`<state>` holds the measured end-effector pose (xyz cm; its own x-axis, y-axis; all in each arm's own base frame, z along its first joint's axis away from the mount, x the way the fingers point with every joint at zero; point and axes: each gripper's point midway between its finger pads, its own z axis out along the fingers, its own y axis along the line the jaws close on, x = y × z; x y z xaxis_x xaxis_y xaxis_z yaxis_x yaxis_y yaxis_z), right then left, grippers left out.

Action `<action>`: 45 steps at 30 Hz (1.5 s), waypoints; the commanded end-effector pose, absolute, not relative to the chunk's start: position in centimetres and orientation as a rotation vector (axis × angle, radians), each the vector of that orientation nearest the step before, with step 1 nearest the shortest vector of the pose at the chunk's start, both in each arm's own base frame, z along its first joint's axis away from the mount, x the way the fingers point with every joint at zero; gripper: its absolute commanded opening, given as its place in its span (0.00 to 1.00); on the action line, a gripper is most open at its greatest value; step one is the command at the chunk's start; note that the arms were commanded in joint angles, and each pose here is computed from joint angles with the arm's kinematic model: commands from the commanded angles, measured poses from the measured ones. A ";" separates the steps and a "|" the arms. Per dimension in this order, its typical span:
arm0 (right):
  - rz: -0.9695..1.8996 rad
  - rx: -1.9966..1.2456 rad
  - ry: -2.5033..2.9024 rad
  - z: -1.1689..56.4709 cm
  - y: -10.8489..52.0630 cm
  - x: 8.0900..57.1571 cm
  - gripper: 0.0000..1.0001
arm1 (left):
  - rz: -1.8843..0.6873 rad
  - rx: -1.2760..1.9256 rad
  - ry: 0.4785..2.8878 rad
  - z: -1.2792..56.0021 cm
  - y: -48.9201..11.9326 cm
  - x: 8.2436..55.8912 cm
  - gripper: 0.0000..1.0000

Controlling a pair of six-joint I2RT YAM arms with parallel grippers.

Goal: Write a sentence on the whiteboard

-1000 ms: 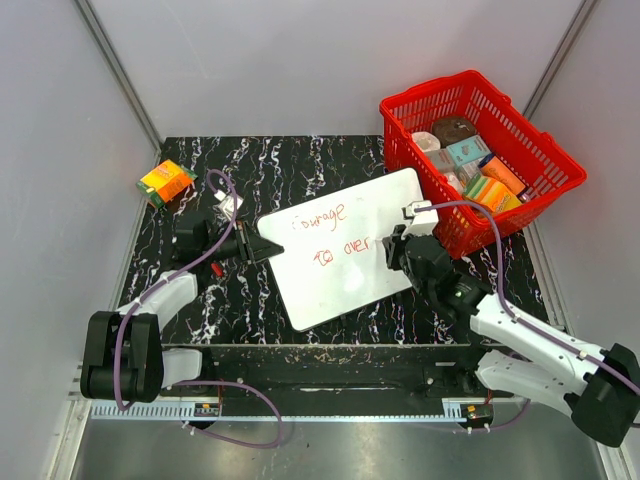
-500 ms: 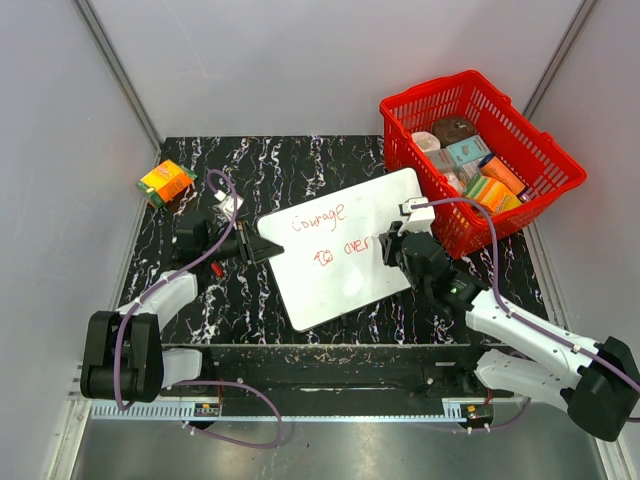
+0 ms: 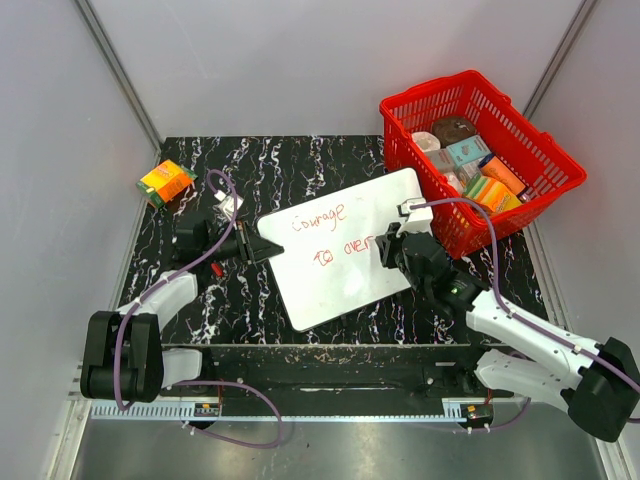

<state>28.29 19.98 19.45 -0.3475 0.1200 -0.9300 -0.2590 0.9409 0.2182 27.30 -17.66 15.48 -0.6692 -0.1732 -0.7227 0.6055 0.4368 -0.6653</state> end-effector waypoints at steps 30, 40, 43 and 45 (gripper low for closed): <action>0.340 0.014 1.775 23.6 17.3 28.6 0.00 | -0.999 0.434 1.872 13.7 -16.0 30.5 0.00; 0.315 0.020 1.777 23.7 17.6 30.0 0.00 | -0.998 0.439 1.875 13.7 -16.0 30.4 0.00; 0.321 0.019 1.778 23.7 17.8 30.2 0.00 | -0.999 0.440 1.873 13.8 -16.1 30.5 0.00; 0.319 0.017 1.785 23.3 17.9 30.3 0.00 | -0.999 0.443 1.872 13.8 -16.1 30.4 0.00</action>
<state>29.04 17.71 20.25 -0.3132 0.1242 -0.9415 -0.1693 0.9682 0.1840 27.34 -17.80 15.33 -0.6703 -0.1708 -0.7221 0.6049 0.4379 -0.6651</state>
